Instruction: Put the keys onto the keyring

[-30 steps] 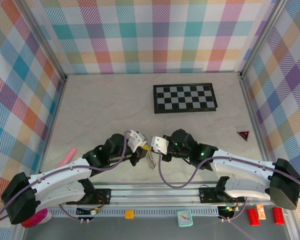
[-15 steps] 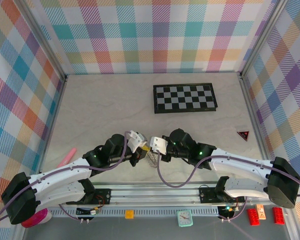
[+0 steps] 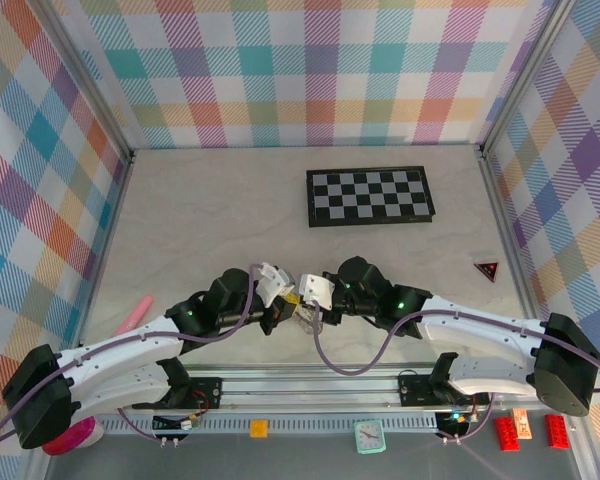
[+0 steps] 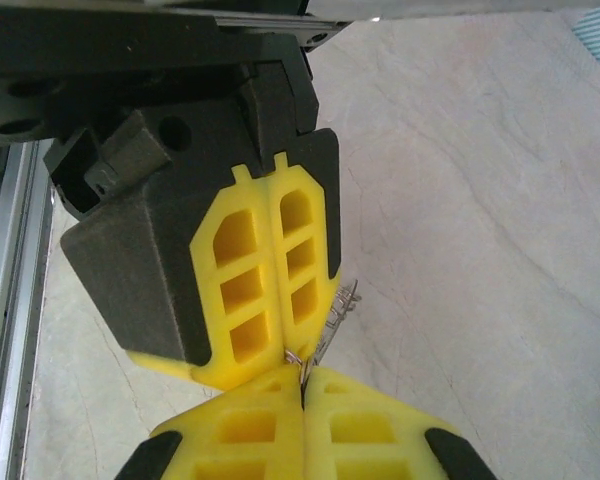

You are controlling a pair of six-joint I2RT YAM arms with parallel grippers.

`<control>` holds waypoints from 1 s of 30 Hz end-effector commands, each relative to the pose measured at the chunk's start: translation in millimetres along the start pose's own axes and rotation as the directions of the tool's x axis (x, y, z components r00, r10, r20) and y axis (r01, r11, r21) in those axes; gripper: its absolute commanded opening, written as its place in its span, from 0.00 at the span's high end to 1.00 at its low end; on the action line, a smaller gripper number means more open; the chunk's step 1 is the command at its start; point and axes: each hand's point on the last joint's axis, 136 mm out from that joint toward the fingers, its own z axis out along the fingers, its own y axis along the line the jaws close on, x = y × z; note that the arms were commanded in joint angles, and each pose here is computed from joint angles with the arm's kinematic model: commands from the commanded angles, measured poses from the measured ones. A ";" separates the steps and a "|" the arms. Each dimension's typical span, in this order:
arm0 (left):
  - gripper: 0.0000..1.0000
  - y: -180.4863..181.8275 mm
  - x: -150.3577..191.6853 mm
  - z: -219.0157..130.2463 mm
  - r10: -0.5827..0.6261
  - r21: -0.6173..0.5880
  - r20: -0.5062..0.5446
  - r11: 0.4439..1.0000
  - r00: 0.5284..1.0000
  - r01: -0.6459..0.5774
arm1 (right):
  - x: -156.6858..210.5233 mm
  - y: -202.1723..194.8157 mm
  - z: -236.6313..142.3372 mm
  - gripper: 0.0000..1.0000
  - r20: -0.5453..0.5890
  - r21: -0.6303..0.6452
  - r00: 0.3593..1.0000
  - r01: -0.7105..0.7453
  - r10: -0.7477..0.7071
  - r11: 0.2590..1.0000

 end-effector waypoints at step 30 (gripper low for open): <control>1.00 -4.9 -24.6 -3.9 -0.126 0.118 0.094 0.986 0.988 0.114 | -1.5 -6.1 -22.0 1.00 0.003 0.080 0.997 0.083 -0.083 0.993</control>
